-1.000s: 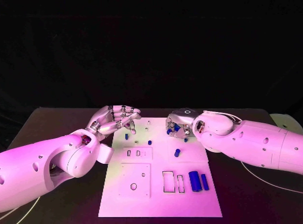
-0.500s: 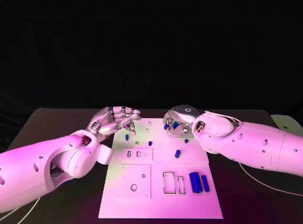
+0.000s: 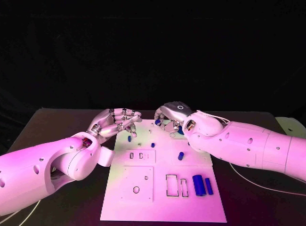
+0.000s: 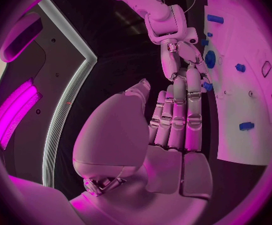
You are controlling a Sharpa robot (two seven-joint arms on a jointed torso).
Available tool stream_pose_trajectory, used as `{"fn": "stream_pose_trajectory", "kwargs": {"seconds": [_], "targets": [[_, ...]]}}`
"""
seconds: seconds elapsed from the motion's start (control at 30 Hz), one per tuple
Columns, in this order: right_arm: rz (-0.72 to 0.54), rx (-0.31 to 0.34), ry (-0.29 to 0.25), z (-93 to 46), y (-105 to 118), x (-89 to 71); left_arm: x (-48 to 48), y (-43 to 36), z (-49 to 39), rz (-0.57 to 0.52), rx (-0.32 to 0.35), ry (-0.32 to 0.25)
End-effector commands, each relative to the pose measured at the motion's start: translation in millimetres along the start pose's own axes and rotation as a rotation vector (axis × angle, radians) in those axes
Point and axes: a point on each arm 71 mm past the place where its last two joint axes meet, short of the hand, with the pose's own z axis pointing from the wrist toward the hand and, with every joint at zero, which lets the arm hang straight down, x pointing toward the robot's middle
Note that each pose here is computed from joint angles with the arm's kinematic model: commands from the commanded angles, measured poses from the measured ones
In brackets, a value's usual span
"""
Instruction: Assemble the parts on the task board
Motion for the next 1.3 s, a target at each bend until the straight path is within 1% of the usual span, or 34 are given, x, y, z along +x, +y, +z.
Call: {"fn": "stream_pose_trajectory", "kwargs": {"seconds": [0.03, 0.2, 0.5, 0.6, 0.8, 1.3], "targets": [[0.016, 0.000, -0.013, 2.9, 3, 3.6, 2.2, -1.3, 1.5, -0.014, 0.006, 0.011], [0.021, 0.001, -0.005, 6.5, 7, 8.9, 2.6, -2.1, 2.1, -0.014, 0.007, 0.012], [0.016, 0.020, 0.013, 9.4, 4, 14.9, 2.2, -3.2, 2.6, -0.013, 0.009, 0.011], [0.012, 0.028, 0.012, 9.3, 3, 15.3, 1.8, -3.7, 2.6, -0.012, 0.010, 0.010], [0.007, 0.033, -0.008, 9.6, 2, 14.3, 1.4, -4.2, 2.7, -0.011, 0.010, 0.010], [0.004, 0.029, 0.001, 16.7, 6, 16.9, 2.4, -4.2, 3.8, -0.013, 0.010, 0.014]]}}
